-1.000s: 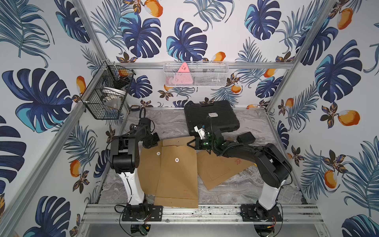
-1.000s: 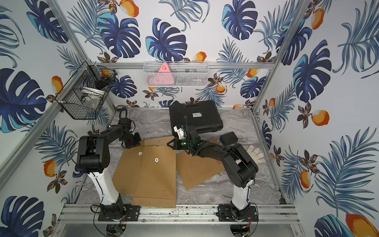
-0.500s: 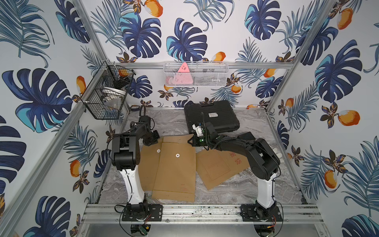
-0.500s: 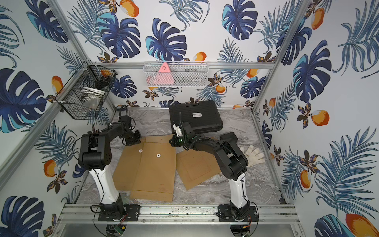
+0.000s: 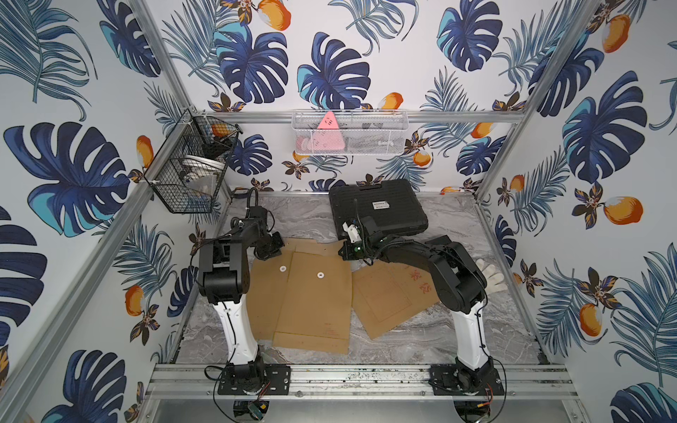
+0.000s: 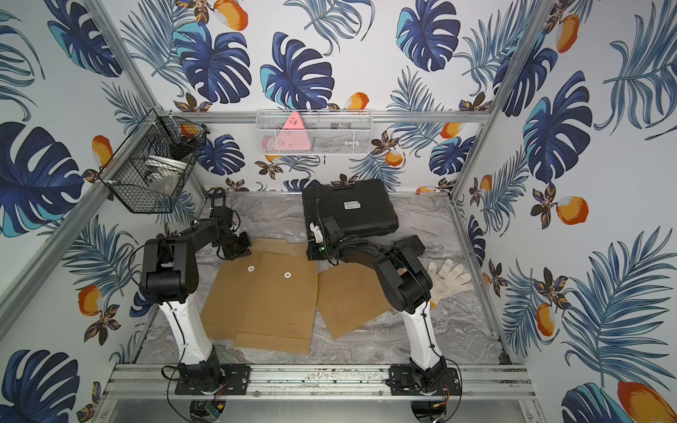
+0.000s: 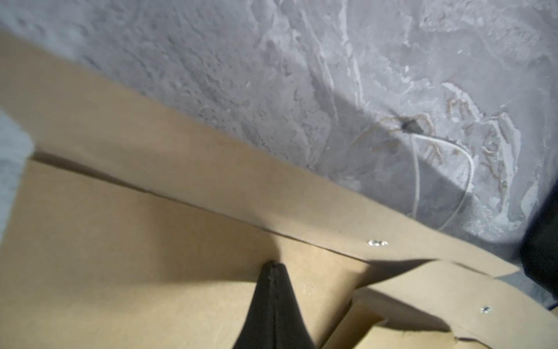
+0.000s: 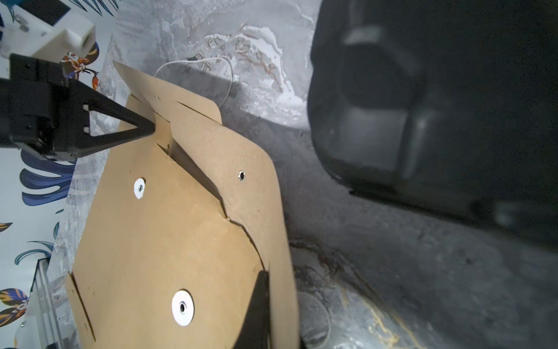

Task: Open the file bag
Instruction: Place the file bag at the file bag, then pick up the file bag from the file bag.

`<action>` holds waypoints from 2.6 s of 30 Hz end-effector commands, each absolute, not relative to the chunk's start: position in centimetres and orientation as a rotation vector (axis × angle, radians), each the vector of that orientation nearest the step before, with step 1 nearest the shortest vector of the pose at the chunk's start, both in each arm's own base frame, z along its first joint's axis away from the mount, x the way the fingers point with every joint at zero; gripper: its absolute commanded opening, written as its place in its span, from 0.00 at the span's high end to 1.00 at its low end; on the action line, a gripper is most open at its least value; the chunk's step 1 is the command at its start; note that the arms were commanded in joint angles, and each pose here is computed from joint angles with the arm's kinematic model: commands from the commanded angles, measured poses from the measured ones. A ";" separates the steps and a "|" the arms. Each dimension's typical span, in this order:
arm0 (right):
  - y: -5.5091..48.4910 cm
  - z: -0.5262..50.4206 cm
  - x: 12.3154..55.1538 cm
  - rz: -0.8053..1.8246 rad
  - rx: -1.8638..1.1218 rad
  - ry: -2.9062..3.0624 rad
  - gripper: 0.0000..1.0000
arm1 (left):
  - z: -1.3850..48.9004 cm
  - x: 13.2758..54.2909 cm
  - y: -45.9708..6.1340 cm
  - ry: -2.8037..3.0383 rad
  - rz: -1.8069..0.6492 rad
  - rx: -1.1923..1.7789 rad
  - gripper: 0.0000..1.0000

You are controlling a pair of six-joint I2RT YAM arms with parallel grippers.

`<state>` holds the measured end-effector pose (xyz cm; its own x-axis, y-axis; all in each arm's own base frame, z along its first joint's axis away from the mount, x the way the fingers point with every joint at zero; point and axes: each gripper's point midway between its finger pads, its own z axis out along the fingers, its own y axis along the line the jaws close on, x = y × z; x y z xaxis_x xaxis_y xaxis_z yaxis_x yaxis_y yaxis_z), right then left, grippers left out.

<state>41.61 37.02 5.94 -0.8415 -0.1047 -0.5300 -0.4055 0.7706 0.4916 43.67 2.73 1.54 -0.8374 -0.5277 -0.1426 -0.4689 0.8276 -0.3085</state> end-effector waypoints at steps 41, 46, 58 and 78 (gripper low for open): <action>21.6 13.5 32.4 0.494 0.159 2.520 0.00 | 16.7 35.6 -12.7 2.482 -0.394 -0.126 0.41; 18.3 13.0 29.2 0.456 0.189 2.494 0.00 | 14.9 32.4 -21.0 2.458 -0.489 0.134 0.36; 14.4 11.6 24.4 0.399 0.164 2.525 0.05 | 9.9 31.3 -34.5 2.461 -0.603 0.502 0.35; 7.7 9.0 24.7 0.809 0.769 2.422 0.00 | 3.4 37.3 -36.1 2.608 -0.388 0.562 0.36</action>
